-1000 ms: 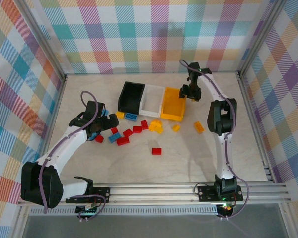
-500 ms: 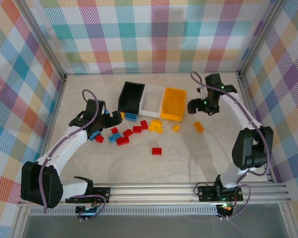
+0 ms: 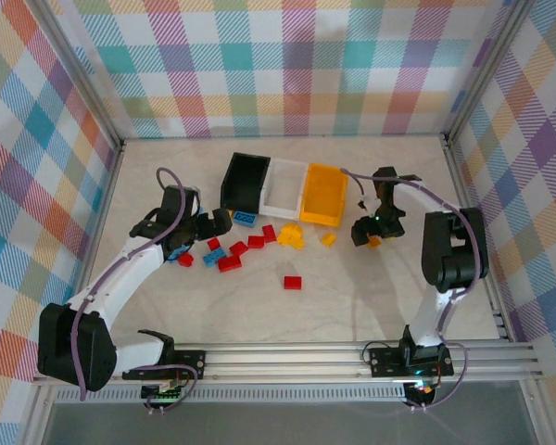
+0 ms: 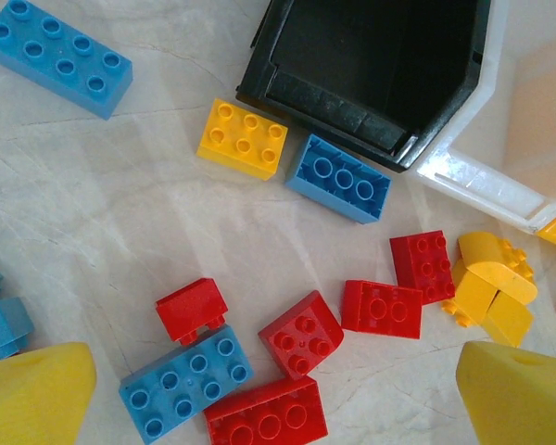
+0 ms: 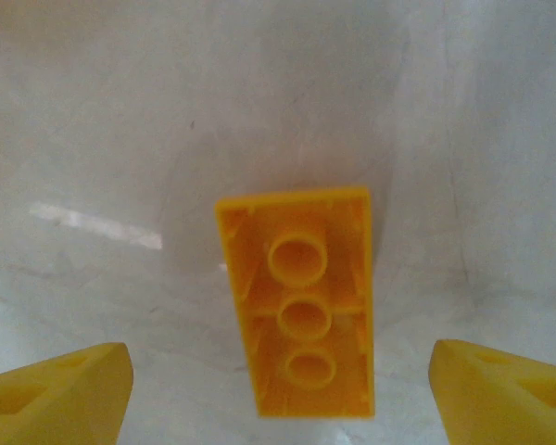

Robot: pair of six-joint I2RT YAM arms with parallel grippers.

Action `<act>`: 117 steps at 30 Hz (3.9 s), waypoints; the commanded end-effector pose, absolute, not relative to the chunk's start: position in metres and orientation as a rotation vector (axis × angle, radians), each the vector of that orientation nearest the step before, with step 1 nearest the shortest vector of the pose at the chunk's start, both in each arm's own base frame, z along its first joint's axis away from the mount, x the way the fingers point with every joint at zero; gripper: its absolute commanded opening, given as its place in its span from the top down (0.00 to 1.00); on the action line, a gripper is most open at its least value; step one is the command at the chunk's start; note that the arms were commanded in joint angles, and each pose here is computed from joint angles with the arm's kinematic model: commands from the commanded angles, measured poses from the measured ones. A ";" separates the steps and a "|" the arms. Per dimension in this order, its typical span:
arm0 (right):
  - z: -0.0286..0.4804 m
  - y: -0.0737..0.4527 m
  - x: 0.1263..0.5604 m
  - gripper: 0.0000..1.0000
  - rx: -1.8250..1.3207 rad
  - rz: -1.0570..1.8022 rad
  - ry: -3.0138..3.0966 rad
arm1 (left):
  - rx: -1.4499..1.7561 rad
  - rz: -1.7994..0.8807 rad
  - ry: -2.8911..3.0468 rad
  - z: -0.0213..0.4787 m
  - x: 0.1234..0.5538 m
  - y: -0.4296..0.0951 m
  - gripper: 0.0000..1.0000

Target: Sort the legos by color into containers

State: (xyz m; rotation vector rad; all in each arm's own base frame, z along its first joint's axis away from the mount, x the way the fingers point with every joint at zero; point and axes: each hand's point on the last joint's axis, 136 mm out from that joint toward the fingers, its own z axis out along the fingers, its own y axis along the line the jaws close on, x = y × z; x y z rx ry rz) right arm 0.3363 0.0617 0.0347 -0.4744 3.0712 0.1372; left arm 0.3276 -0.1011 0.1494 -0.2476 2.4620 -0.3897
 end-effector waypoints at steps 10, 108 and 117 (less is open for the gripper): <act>0.026 0.056 0.350 0.37 -0.509 0.063 3.074 | -0.267 -0.356 2.462 0.149 0.323 -0.098 0.00; 0.041 0.178 0.347 0.27 0.427 0.042 2.941 | 0.188 -0.428 2.729 0.113 0.266 -0.162 0.00; 0.025 0.179 0.345 0.38 0.466 0.039 2.955 | 0.165 -0.427 2.735 0.110 0.267 -0.158 0.00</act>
